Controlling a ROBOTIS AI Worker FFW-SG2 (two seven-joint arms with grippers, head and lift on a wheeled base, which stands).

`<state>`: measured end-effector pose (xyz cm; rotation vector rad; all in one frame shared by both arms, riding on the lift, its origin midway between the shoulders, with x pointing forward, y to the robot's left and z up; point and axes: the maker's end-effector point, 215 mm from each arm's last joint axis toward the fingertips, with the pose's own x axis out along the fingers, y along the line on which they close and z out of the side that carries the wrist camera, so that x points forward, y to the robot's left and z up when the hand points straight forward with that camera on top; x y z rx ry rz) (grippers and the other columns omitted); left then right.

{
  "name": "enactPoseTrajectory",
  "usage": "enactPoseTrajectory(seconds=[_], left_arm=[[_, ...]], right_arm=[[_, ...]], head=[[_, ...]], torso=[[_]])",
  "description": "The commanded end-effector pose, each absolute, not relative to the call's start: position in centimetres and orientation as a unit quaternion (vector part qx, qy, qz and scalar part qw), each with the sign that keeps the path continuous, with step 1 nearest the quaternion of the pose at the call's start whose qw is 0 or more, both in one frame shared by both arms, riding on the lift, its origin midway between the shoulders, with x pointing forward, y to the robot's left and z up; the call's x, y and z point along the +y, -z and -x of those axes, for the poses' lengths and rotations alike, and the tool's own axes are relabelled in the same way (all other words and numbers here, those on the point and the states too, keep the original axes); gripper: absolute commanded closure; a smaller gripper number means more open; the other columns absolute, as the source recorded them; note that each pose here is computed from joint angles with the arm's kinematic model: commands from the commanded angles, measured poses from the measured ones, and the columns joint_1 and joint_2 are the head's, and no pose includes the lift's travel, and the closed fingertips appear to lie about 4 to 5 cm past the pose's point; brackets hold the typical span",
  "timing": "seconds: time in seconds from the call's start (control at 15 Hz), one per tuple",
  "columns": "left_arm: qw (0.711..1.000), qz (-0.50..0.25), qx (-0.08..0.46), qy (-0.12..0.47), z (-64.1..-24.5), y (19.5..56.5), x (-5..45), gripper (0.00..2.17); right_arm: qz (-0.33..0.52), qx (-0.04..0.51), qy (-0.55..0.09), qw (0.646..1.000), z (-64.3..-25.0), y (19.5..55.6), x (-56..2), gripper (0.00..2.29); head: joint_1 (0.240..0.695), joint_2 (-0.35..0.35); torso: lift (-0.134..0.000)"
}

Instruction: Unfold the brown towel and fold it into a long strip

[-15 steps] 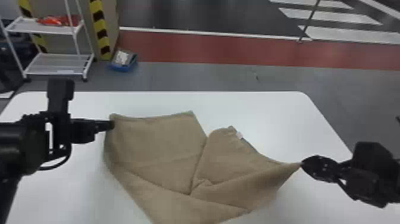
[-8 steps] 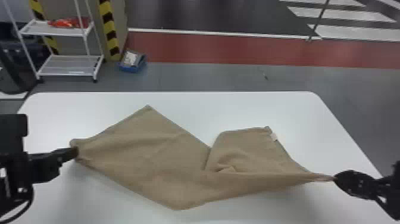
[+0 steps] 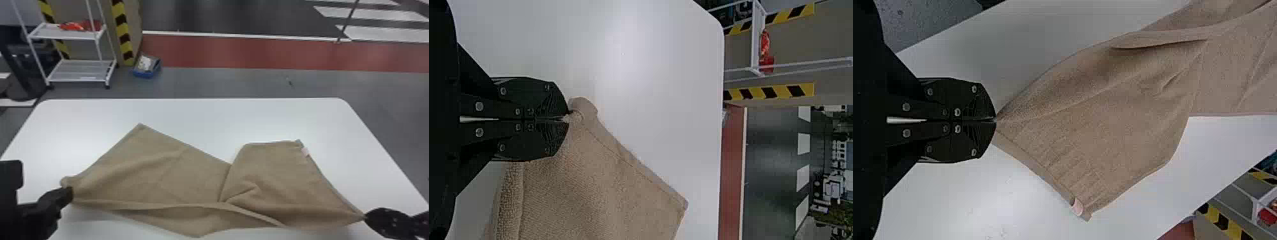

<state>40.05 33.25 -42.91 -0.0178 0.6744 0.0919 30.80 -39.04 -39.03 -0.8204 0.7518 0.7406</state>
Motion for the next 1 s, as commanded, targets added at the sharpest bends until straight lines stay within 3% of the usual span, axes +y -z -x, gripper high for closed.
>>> enactPoseTrajectory(seconds=[0.0,0.13,0.33,0.53,0.67,0.8,0.93], left_arm=[[0.946,0.002,0.322,-0.033,-40.3,41.3,31.7,1.82],[0.944,0.003,0.33,-0.01,-43.3,40.1,29.1,1.82],[0.934,-0.002,0.355,0.04,-50.3,41.1,24.4,1.82],[0.932,-0.007,0.355,0.066,-58.2,39.9,21.6,1.82],[0.945,-0.017,0.321,0.068,-64.8,35.7,21.2,1.82],[0.963,-0.011,0.259,0.067,-71.5,29.1,21.8,1.82],[0.982,-0.009,0.178,0.068,-76.3,20.8,23.1,1.82]], right_arm=[[0.378,0.347,-0.348,0.784,-30.9,39.1,-38.9,1.19],[0.38,0.326,-0.339,0.796,-33.5,37.9,-38.7,1.19],[0.386,0.276,-0.324,0.819,-40.0,36.5,-36.1,1.19],[0.366,0.254,-0.243,0.862,-48.5,35.1,-36.5,1.2],[0.343,0.248,-0.203,0.883,-53.6,33.4,-36.6,1.2],[0.338,0.234,-0.159,0.898,-59.4,29.9,-37.1,1.2],[0.332,0.193,-0.102,0.918,-64.8,24.6,-38.0,1.2]], head=[[0.695,-0.095],[0.695,-0.111],[0.695,-0.146],[0.695,-0.152],[0.695,-0.157],[0.695,-0.148],[0.626,-0.136]], torso=[[-0.125],[-0.125],[-0.125],[-0.125],[-0.125],[-0.125],[-0.125]])
